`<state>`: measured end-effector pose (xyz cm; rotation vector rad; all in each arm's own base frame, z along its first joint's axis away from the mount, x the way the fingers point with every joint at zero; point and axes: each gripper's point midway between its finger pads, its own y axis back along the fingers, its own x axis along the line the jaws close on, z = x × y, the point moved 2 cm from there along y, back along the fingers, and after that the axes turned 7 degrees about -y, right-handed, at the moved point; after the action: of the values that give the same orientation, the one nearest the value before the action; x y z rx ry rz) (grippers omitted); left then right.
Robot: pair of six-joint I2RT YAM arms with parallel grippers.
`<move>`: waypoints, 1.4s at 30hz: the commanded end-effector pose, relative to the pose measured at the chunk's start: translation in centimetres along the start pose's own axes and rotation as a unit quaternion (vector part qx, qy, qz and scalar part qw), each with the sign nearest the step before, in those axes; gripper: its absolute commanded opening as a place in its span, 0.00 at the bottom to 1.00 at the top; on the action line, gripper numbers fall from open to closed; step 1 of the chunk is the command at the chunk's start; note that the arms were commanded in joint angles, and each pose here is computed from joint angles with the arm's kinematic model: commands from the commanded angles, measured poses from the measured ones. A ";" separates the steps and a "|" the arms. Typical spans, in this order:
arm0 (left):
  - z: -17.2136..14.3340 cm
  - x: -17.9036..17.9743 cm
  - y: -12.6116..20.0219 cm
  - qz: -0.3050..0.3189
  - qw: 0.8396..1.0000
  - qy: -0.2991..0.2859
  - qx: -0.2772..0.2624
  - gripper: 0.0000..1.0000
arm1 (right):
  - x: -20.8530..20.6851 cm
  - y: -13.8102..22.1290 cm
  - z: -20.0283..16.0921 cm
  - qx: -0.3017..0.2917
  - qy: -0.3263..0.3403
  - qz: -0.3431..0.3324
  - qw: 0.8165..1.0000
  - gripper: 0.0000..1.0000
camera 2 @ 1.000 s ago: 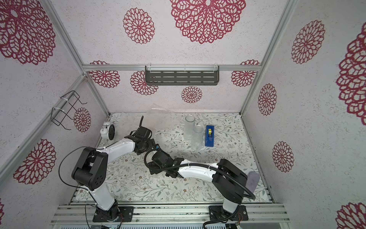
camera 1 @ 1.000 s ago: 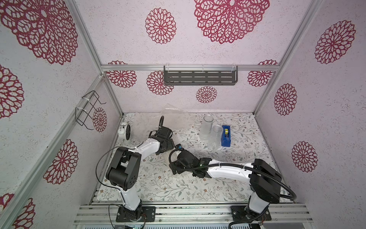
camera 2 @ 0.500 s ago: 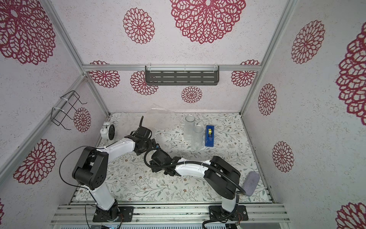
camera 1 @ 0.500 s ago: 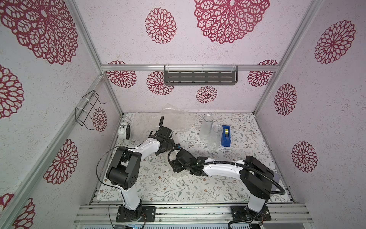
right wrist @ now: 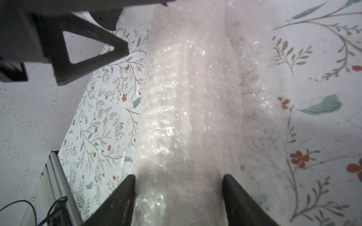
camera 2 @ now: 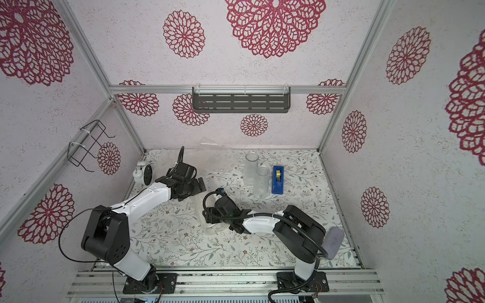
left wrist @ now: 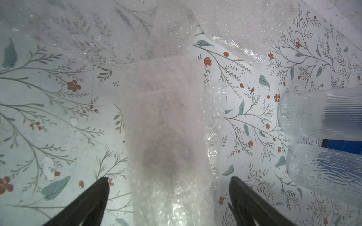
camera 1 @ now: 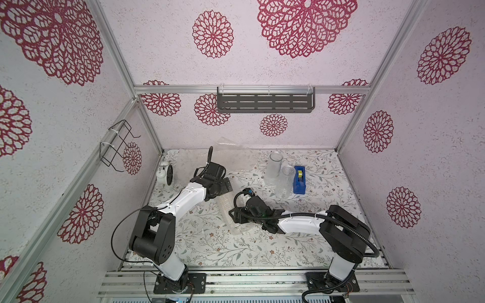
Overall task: Wrap vases in bubble wrap
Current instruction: Wrap the vase in bubble wrap.
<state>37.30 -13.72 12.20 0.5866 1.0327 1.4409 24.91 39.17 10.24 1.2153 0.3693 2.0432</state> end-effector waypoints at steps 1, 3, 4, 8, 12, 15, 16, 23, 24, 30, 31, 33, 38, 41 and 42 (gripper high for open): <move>-1.3 0.6 -0.1 0.010 1.000 0.000 0.012 0.96 | -0.9 -0.4 -2.7 0.052 -0.038 0.000 0.998 0.70; -1.6 0.6 -0.5 0.012 1.000 -0.001 0.020 0.92 | -1.0 -0.6 -2.7 0.052 -0.038 -0.004 0.998 0.71; -1.7 0.6 -0.8 0.014 1.000 -0.002 0.023 0.90 | -1.1 -0.7 -2.7 0.052 -0.037 -0.005 0.998 0.71; -2.3 0.5 -1.9 0.022 0.999 -0.011 0.037 0.83 | -0.9 -0.8 -2.5 0.050 -0.026 -0.010 0.998 0.72; -2.5 0.8 -2.8 0.037 0.998 -0.020 0.047 0.79 | -0.3 -0.6 -2.1 0.050 0.005 -0.021 0.998 0.75; -2.7 1.1 -3.3 0.047 0.997 -0.023 0.050 0.78 | 0.1 -0.3 -1.7 0.049 0.027 -0.030 0.998 0.78; -2.8 1.2 -3.4 0.050 0.997 -0.024 0.051 0.78 | 0.2 -0.2 -1.6 0.049 0.032 -0.030 0.998 0.79; -3.4 1.9 -4.0 0.066 0.996 -0.031 0.060 0.74 | 1.7 1.4 0.1 0.030 0.057 -0.021 0.998 0.89; -3.5 1.9 -4.1 0.067 0.995 -0.032 0.061 0.74 | 1.9 1.7 0.4 0.026 0.060 -0.018 0.998 0.89; -3.5 2.0 -4.2 0.069 0.995 -0.032 0.061 0.74 | 0.9 3.7 3.3 -0.014 0.035 -0.017 0.999 0.85; -3.6 2.0 -4.2 0.070 0.995 -0.032 0.062 0.74 | 0.2 3.7 3.6 -0.018 0.023 -0.019 0.999 0.83; -3.5 2.0 -4.2 0.069 0.995 -0.031 0.062 0.74 | -1.7 3.5 4.6 -0.028 -0.004 -0.028 0.999 0.79; -3.6 2.1 -3.9 0.069 0.995 -0.031 0.060 0.74 | -5.6 1.6 5.6 -0.031 -0.063 -0.042 0.997 0.67; -3.6 2.2 -3.8 0.070 0.995 -0.032 0.061 0.74 | -6.7 0.2 5.4 -0.026 -0.077 -0.045 0.996 0.63; -3.6 2.1 -3.8 0.070 0.995 -0.033 0.061 0.74 | -7.0 -0.2 5.1 -0.022 -0.082 -0.043 0.995 0.62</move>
<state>37.80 -14.76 9.07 0.6560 1.0303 1.4345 31.39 32.62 8.11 1.2471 0.3420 1.8276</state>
